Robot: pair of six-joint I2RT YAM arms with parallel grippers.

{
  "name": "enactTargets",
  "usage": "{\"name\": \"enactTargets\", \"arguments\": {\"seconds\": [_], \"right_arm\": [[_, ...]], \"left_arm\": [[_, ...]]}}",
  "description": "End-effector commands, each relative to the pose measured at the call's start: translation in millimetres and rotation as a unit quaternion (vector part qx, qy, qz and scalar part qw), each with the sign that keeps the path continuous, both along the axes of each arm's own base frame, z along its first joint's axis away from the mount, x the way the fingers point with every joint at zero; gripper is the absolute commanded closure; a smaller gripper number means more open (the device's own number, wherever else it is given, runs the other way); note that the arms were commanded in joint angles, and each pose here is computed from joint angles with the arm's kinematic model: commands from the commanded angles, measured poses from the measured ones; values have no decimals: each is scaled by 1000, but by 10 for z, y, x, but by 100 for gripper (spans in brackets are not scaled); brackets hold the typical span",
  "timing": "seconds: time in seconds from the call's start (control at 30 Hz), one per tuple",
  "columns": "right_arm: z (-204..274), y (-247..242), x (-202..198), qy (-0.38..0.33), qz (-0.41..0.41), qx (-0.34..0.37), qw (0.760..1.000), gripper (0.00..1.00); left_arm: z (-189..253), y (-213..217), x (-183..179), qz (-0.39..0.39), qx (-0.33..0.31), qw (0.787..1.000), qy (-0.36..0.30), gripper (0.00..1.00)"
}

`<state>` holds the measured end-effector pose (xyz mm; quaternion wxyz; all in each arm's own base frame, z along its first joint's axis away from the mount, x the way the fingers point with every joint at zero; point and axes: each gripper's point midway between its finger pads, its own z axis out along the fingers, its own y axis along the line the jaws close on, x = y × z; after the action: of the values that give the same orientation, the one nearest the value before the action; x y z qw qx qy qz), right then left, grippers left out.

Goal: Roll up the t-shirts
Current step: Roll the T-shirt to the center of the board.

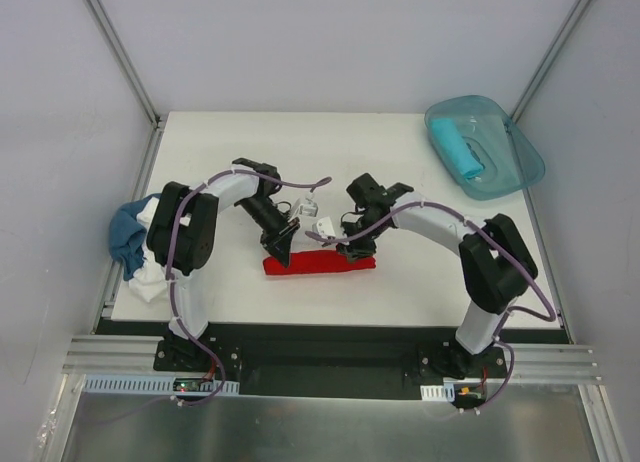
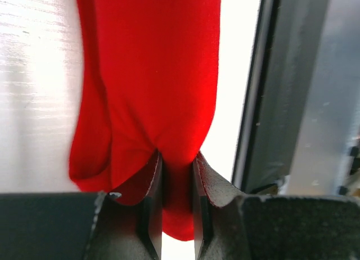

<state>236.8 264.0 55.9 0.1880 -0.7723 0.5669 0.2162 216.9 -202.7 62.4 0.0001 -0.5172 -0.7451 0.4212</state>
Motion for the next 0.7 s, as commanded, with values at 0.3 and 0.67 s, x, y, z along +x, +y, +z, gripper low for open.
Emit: {"name": "enactTargets", "arguments": {"seconds": [0.3,0.67], "right_arm": [[175,-422,-493,333,-2,-122,935,84],[-12,-454,-246,382,-30,-177,907,84]], "left_arm": [[152,173,-126,58,22,980,191,91],[-146,371,349,131,51,975,171,59]]}}
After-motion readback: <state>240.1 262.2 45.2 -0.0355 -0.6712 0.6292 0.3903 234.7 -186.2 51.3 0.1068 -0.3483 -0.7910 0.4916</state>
